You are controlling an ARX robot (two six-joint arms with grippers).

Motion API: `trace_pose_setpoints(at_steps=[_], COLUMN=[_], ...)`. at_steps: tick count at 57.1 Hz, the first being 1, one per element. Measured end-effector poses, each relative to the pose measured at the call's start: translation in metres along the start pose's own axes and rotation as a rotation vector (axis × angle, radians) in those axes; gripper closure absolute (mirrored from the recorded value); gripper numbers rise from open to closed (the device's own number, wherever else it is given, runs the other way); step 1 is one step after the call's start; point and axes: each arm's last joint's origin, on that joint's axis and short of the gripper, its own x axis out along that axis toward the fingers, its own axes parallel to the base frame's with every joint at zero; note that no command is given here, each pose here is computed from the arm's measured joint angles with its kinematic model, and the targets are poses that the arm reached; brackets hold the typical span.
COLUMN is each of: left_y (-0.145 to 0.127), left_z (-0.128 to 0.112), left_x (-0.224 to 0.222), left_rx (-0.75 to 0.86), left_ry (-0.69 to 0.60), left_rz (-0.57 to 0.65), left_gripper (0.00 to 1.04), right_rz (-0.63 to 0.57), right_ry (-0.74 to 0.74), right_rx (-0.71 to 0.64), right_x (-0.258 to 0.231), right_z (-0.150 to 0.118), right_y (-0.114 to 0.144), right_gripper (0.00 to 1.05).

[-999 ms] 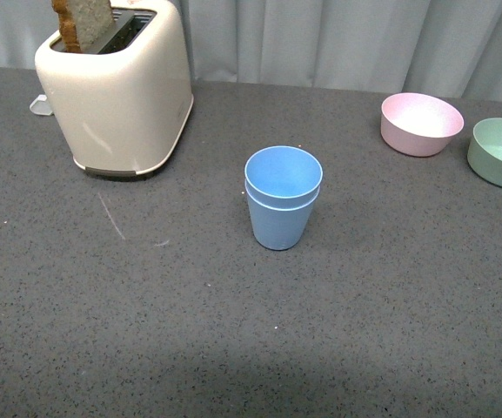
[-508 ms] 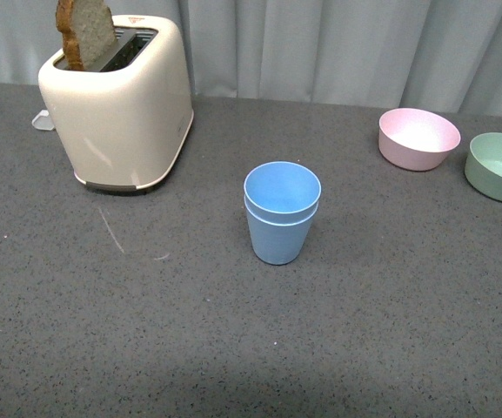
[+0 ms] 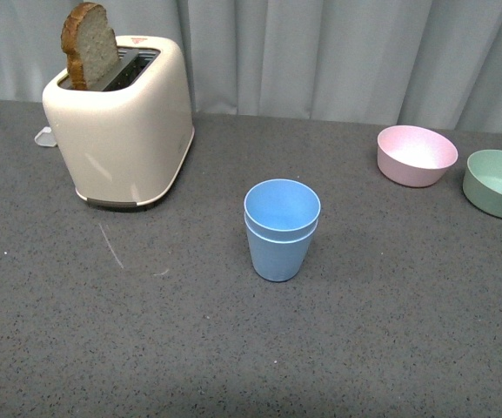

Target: Stack blue cups with both arms

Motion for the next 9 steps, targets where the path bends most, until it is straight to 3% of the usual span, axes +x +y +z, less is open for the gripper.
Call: trace_pose_setpoints(at_steps=[9], left_y=[0.0], left_z=[0.0], left_x=[0.0], left_rx=[0.0], left_ry=[0.0], left_rz=[0.0], left_gripper=[0.07], right_rz=[0.0], right_ry=[0.0], right_rx=[0.0], right_x=[0.0], right_z=[0.0], right_y=[0.0], right_gripper=[0.1])
